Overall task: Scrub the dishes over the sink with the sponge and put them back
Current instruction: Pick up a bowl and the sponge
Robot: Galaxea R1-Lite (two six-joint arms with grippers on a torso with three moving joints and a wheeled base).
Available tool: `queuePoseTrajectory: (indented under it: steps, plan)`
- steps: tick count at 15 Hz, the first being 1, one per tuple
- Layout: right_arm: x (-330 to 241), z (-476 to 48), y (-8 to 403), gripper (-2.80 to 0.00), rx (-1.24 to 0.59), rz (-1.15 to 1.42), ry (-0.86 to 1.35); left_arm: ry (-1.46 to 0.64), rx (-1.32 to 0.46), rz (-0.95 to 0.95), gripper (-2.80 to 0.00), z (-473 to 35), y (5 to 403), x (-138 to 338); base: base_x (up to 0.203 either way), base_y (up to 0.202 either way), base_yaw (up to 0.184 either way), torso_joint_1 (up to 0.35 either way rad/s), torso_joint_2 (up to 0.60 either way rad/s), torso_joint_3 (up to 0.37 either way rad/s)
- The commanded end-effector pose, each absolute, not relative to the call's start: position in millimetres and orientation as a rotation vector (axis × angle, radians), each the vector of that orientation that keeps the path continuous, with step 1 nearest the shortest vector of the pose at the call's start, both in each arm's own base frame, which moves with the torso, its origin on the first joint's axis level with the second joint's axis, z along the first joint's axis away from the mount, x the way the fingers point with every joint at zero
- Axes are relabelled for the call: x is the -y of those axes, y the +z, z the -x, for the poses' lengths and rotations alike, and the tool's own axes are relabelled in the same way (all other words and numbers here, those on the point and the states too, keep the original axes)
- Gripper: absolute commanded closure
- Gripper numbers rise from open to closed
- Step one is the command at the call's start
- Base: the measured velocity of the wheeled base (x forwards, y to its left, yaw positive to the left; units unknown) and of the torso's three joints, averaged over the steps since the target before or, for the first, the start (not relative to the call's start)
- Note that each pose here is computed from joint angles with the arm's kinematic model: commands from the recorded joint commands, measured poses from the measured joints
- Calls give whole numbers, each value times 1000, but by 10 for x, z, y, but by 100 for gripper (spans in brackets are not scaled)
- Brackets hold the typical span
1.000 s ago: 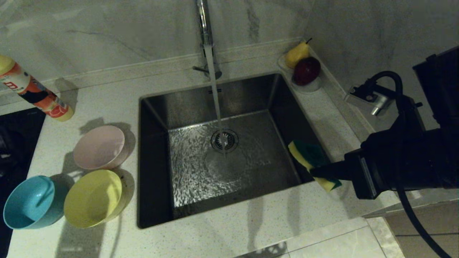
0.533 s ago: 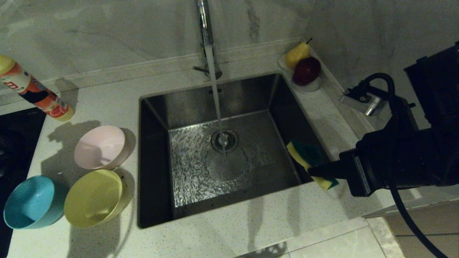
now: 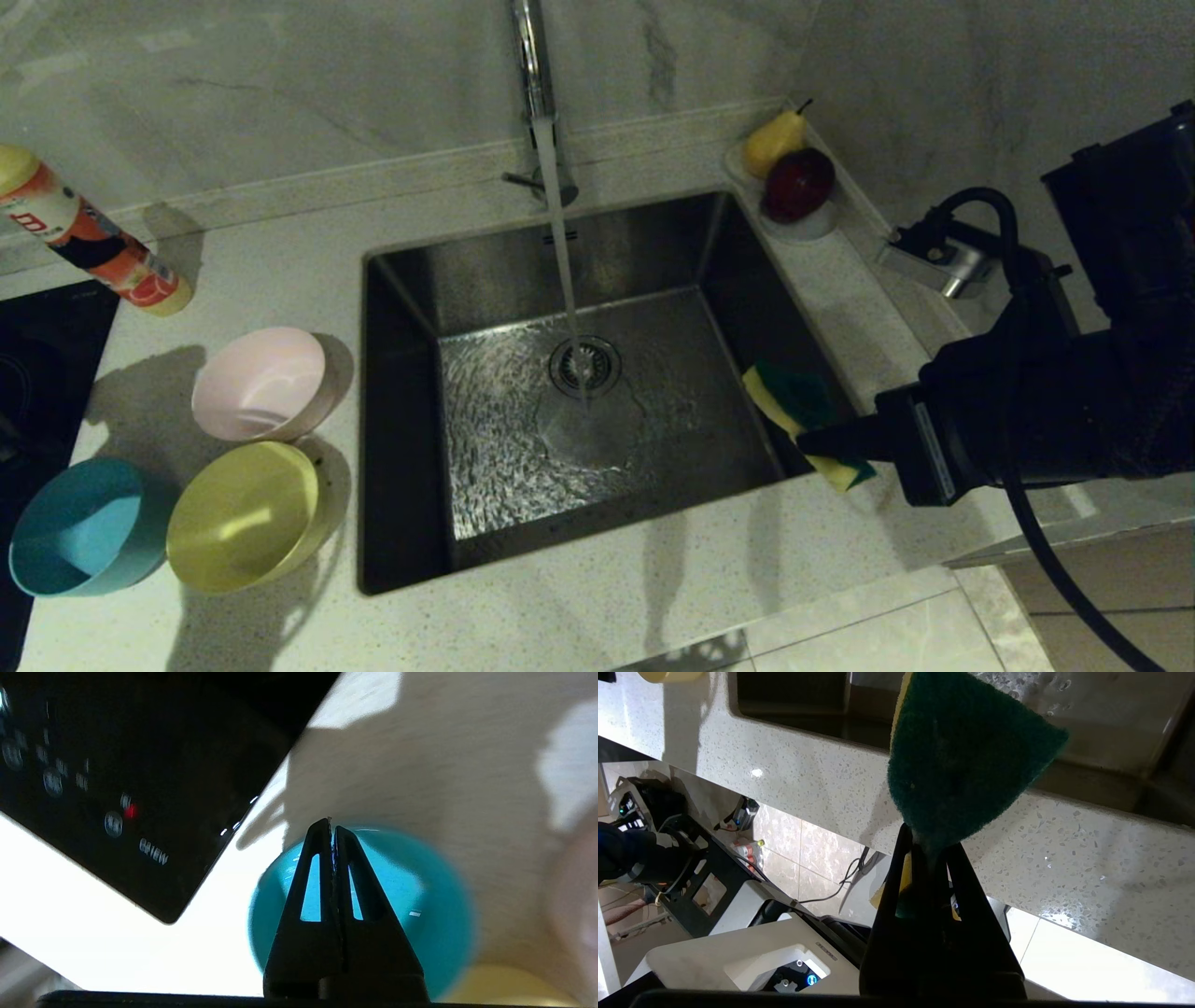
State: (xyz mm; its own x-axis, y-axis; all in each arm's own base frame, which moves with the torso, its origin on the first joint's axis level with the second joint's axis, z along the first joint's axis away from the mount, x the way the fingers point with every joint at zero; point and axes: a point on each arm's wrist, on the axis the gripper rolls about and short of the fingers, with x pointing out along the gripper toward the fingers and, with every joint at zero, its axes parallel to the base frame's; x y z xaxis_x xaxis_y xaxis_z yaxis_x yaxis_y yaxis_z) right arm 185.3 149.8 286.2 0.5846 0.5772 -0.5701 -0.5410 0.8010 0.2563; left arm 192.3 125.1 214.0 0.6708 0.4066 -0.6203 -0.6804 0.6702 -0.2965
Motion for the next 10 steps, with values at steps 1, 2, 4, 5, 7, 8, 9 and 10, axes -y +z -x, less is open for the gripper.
queuePoseTrajectory:
  steps: [1,2,4,5,7,8,9,10]
  plan:
    - [-1516,-1874,2831,0,-701,-54,650,690,-577,604,0,-1937,2010,-1334,0,0,0,0,0,0]
    - [-1519,-1878,2828,0,-702,-54,649,685,-567,617,0,-1927,2024,-1347,0,0,0,0,0,0]
    - [-1519,-1878,2828,0,-703,-54,651,618,-533,641,0,-1886,2103,-1327,0,0,0,0,0,0]
    - [-1519,-1878,2828,0,-703,-54,651,591,-518,652,0,-1873,2138,-1328,0,0,0,0,0,0]
    - [-1533,-1895,2813,0,-708,-52,648,587,-515,656,-280,-1874,2146,-1332,0,0,0,0,0,0]
    - [-1533,-1895,2813,0,-708,-52,648,587,-511,657,-280,-1868,2154,-1332,0,0,0,0,0,0]
    - [-1536,-1899,2811,0,-708,-52,648,589,-517,660,-280,-1855,2150,-1327,0,0,0,0,0,0]
    - [-1536,-1899,2814,0,-707,-52,648,592,-530,659,-280,-1856,2124,-1333,0,0,0,0,0,0]
